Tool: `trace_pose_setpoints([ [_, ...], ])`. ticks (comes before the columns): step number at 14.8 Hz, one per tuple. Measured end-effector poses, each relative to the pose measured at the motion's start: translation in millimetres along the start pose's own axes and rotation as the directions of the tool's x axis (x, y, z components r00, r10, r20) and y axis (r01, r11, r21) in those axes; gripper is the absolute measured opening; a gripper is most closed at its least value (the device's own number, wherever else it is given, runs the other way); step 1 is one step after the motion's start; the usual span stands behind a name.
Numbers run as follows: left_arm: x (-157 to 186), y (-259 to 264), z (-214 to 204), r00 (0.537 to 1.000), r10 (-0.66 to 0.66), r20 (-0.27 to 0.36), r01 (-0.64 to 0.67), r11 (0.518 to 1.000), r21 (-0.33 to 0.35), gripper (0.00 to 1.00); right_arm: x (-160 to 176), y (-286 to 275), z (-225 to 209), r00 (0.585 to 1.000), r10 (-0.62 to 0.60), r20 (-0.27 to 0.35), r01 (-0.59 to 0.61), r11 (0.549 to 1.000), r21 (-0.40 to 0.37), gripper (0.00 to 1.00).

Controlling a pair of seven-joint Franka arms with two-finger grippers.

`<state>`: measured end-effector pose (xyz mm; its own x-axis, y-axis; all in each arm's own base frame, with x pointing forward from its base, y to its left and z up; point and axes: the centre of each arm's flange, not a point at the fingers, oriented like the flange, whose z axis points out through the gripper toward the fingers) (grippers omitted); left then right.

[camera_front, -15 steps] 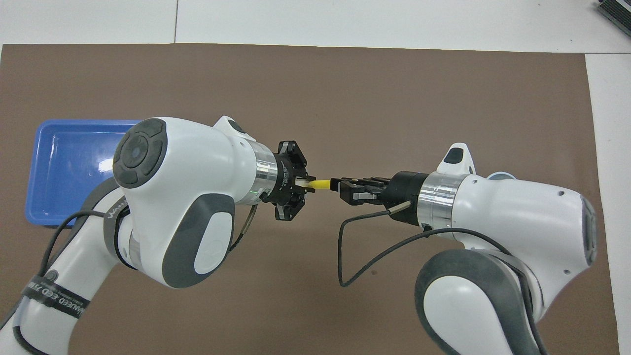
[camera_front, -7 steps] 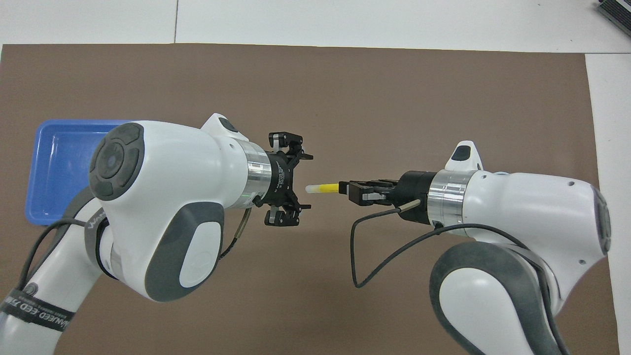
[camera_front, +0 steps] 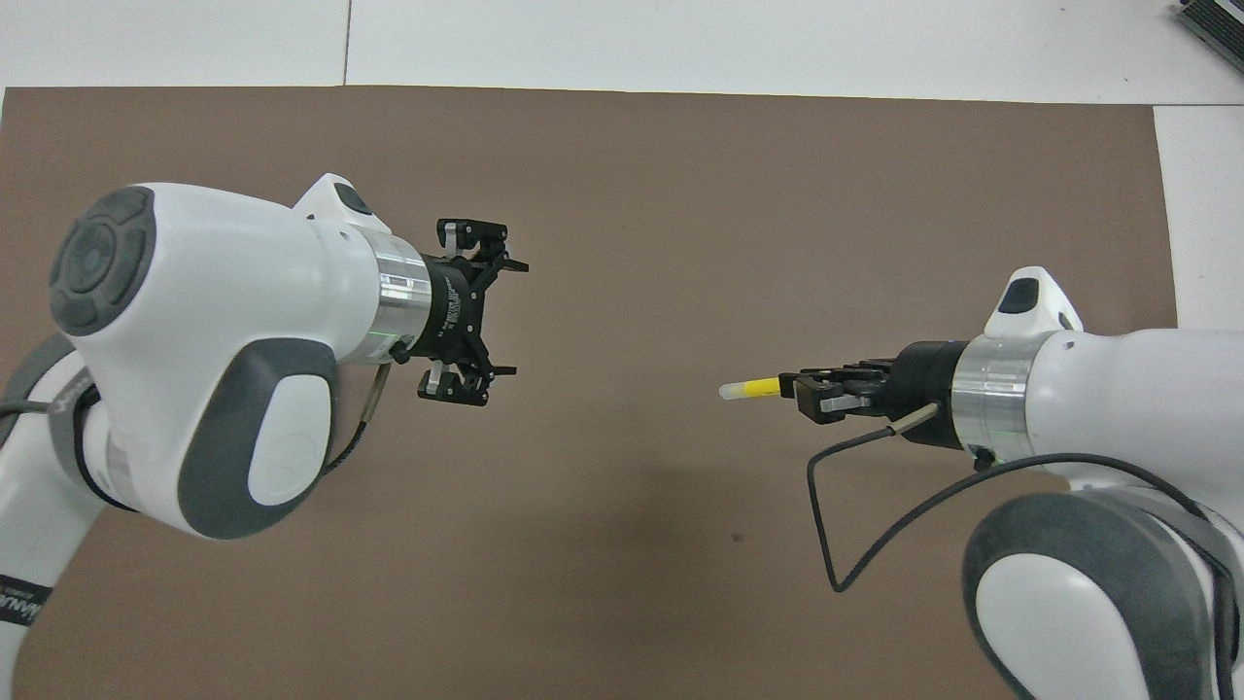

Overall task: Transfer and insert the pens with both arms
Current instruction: 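Open the left gripper and withdraw it while the right gripper carries the pen, then lower the yellow pen into the white cup with the right gripper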

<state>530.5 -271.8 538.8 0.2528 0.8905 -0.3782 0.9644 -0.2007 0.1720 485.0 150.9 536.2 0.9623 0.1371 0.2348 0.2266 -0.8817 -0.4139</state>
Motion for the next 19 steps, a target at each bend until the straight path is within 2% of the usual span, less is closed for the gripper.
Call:
trace_pose_setpoints([
  [3, 66.6, 6.1, -23.5, 0.994, 0.109, -0.019, -0.109, 0.994, 0.024, 1.00, -4.5, 29.5, -17.2, 0.999, -0.031, 0.039, 0.037, 0.989, -0.146, 0.22],
  [5, 106.4, 6.1, -39.4, 0.985, 0.172, -0.025, -0.171, 0.985, 0.034, 1.00, -5.3, 50.5, -24.8, 0.997, -0.050, 0.063, 0.064, 0.966, -0.251, 0.22],
  [9, 154.9, -3.0, -58.7, 0.932, 0.361, -0.035, -0.356, 0.930, 0.094, 1.00, -8.9, 94.4, -42.5, 0.993, -0.039, 0.107, 0.080, 0.911, -0.405, 0.22],
  [13, 186.2, -13.7, -68.3, 0.831, 0.548, -0.094, -0.517, 0.824, 0.233, 1.00, -14.4, 122.1, -52.8, 0.990, -0.019, 0.141, 0.084, 0.876, -0.475, 0.22],
  [15, 191.2, -14.6, -70.6, 0.818, 0.564, -0.108, -0.527, 0.812, 0.251, 1.00, -17.9, 133.1, -53.7, 0.988, -0.014, 0.154, 0.089, 0.867, -0.491, 0.22],
  [19, 209.6, -16.7, -79.1, 0.829, 0.545, -0.126, -0.505, 0.826, 0.250, 1.00, -25.1, 154.3, -52.1, 0.986, 0.006, 0.169, 0.085, 0.845, -0.528, 0.22],
])
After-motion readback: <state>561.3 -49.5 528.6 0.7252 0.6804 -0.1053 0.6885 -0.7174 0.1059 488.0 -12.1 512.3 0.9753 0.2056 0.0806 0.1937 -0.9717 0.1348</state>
